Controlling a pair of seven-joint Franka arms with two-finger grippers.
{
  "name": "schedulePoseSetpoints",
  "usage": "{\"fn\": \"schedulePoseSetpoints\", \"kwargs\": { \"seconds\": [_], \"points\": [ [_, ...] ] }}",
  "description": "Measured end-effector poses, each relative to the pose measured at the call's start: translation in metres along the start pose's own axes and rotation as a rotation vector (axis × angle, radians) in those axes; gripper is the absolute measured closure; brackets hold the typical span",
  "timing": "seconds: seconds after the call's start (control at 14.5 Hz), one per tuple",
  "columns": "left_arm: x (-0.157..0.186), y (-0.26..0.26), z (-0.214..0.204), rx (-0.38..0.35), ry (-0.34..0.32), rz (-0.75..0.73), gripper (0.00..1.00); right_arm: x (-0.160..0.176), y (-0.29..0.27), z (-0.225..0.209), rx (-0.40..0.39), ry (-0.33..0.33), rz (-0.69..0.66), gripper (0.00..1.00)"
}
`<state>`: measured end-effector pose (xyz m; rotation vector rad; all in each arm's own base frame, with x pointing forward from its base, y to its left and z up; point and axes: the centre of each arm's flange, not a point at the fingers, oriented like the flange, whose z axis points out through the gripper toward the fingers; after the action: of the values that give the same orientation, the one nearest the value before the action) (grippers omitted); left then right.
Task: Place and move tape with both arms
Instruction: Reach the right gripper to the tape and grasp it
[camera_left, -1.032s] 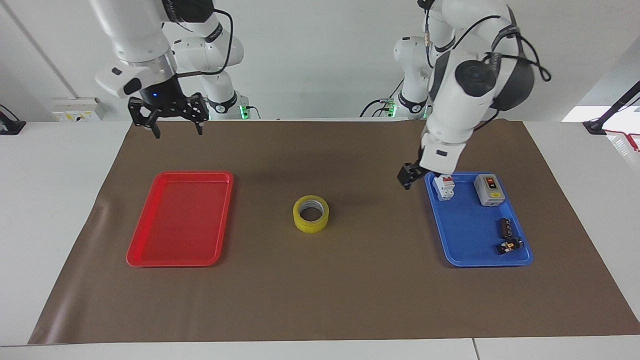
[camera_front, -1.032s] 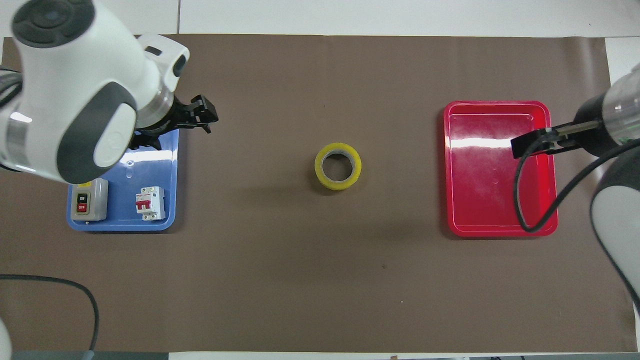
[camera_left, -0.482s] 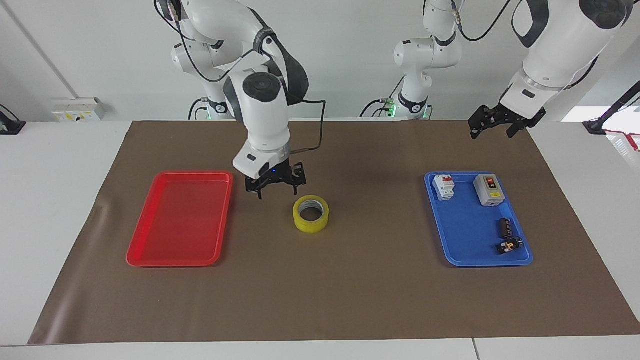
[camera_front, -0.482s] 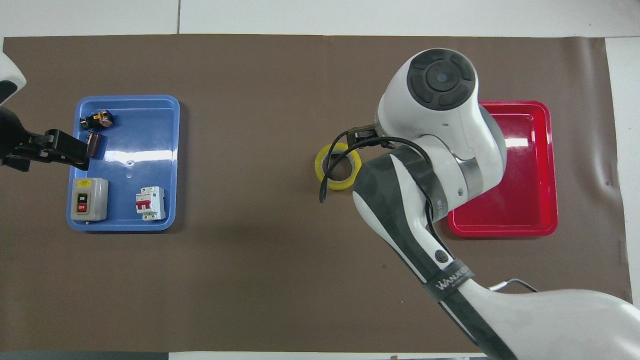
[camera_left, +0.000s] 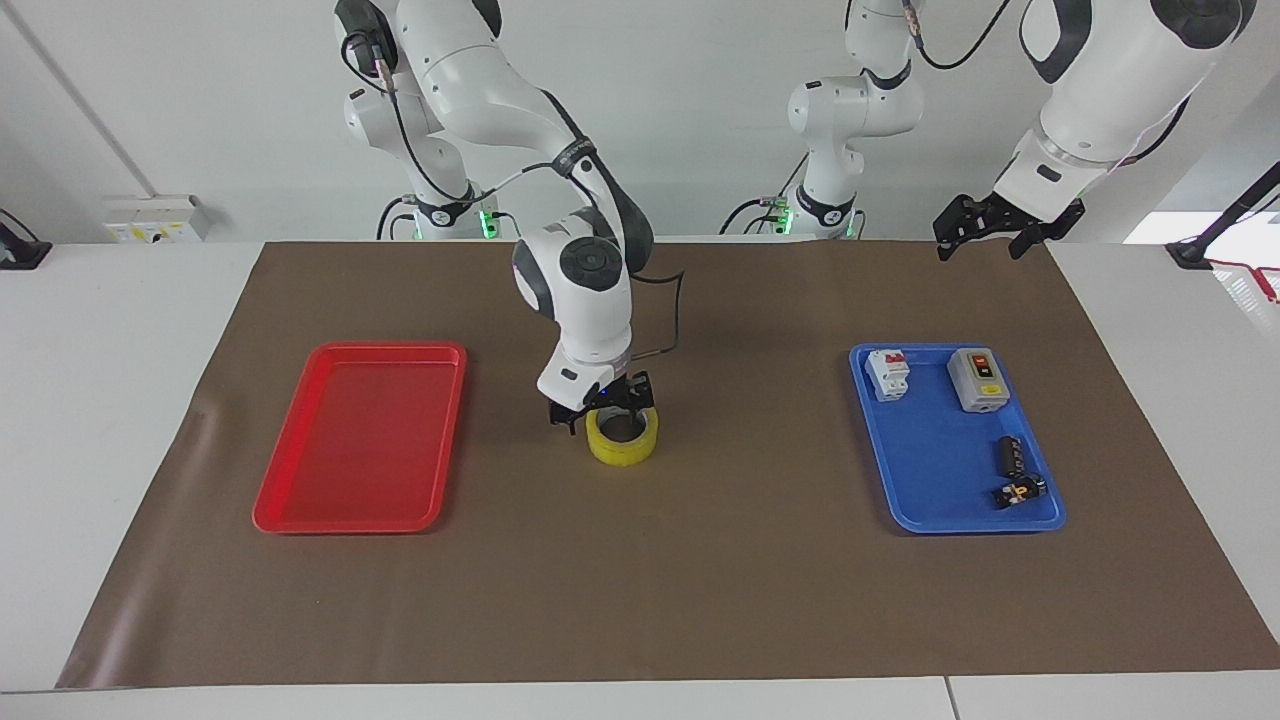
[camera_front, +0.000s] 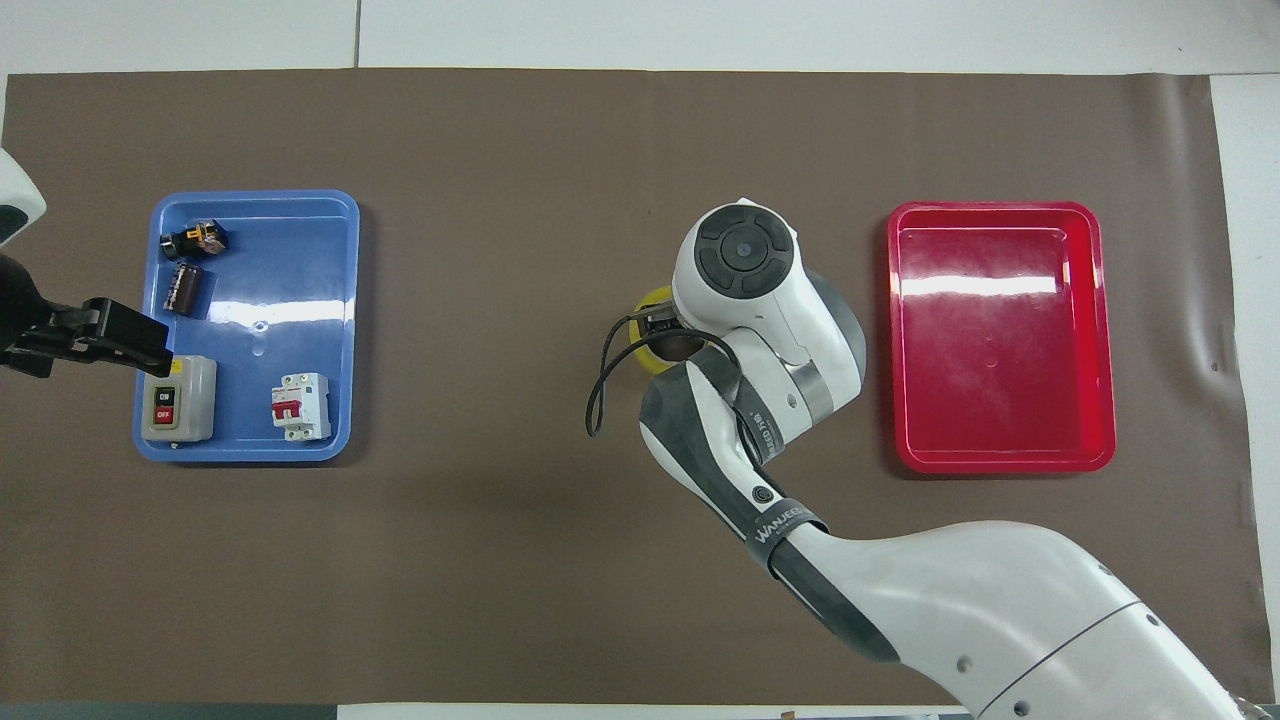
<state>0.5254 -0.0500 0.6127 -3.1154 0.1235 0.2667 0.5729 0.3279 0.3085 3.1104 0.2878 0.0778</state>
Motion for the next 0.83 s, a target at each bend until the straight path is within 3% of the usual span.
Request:
{"fn": "schedulePoseSetpoints", "kwargs": {
  "seconds": [0.28, 0.41, 0.48, 0.55, 0.83],
  "points": [
    [0.000, 0.001, 0.000, -0.010, 0.001, 0.002, 0.00, -0.008, 0.008, 0.016, -0.013, 0.031, -0.032, 0.00],
    [0.000, 0.002, 0.000, -0.011, 0.003, 0.005, 0.00, -0.006, 0.014, 0.014, -0.009, 0.045, -0.030, 0.17],
    [0.000, 0.004, 0.000, -0.012, 0.004, 0.007, 0.00, -0.006, 0.016, 0.014, -0.010, 0.045, -0.030, 0.17],
    [0.000, 0.005, -0.001, -0.012, 0.004, 0.009, 0.00, -0.007, 0.016, 0.014, -0.010, 0.045, -0.031, 0.24],
    [0.000, 0.006, -0.001, -0.012, 0.006, 0.012, 0.00, -0.006, 0.016, 0.014, -0.008, 0.052, -0.064, 0.68]
  ]
}}
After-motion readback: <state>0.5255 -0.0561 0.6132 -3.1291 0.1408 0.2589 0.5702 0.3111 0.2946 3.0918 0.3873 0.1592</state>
